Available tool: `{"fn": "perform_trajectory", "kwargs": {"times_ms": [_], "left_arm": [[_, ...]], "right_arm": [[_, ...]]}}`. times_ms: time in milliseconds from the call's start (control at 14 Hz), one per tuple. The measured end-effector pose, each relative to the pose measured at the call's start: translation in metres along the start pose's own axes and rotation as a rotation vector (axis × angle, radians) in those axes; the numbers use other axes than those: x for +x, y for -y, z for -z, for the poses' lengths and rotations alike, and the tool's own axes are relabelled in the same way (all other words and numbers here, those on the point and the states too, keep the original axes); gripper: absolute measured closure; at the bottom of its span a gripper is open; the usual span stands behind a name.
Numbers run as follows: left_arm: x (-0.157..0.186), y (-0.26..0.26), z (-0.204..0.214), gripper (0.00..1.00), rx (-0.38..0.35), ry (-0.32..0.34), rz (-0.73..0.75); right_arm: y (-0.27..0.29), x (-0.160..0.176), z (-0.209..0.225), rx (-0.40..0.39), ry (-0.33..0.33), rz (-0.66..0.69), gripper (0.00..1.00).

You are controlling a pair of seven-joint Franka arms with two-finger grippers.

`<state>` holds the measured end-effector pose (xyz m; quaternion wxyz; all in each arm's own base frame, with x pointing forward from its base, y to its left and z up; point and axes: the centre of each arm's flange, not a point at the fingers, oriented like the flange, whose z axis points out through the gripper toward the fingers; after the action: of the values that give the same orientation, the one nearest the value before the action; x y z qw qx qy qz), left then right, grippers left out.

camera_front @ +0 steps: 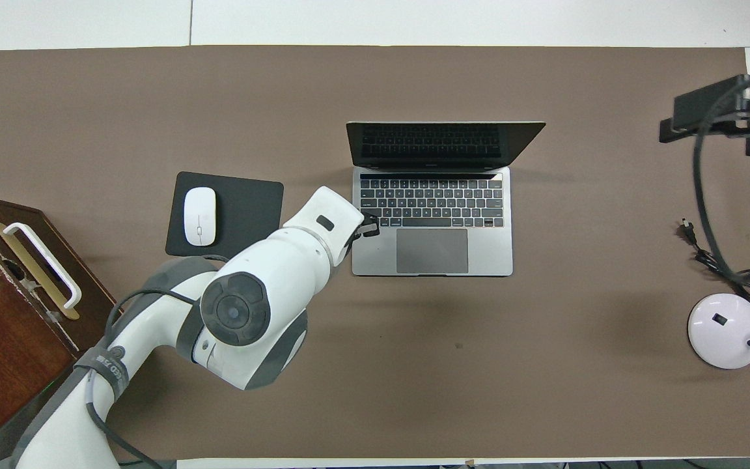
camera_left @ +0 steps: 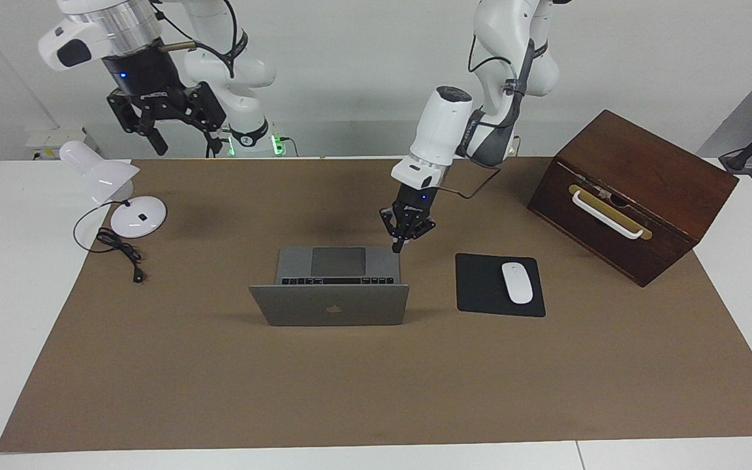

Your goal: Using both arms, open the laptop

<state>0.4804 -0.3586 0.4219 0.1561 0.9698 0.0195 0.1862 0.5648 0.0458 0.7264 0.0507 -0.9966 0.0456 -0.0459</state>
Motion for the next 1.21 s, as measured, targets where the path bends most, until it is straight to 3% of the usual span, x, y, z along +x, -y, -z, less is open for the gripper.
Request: {"fn": "perform_trajectory", "kwargs": {"times_ms": [427, 783, 1211], "left_arm": [[0.054, 0.038, 0.037, 0.99, 0.073, 0.029, 0.008], [0.100, 0.095, 0.075, 0.99, 0.156, 0.108, -0.082], [0.146, 0.142, 0.150, 0.99, 0.215, 0.232, -0.154]], "right_arm": [[-0.078, -0.008, -0.019, -0.051, 0.042, 0.096, 0.00], [-0.081, -0.036, -0.073, -0.084, 0.032, 0.101, 0.00], [-0.078, -0.047, -0.079, -0.048, 0.016, -0.004, 0.00]]}}
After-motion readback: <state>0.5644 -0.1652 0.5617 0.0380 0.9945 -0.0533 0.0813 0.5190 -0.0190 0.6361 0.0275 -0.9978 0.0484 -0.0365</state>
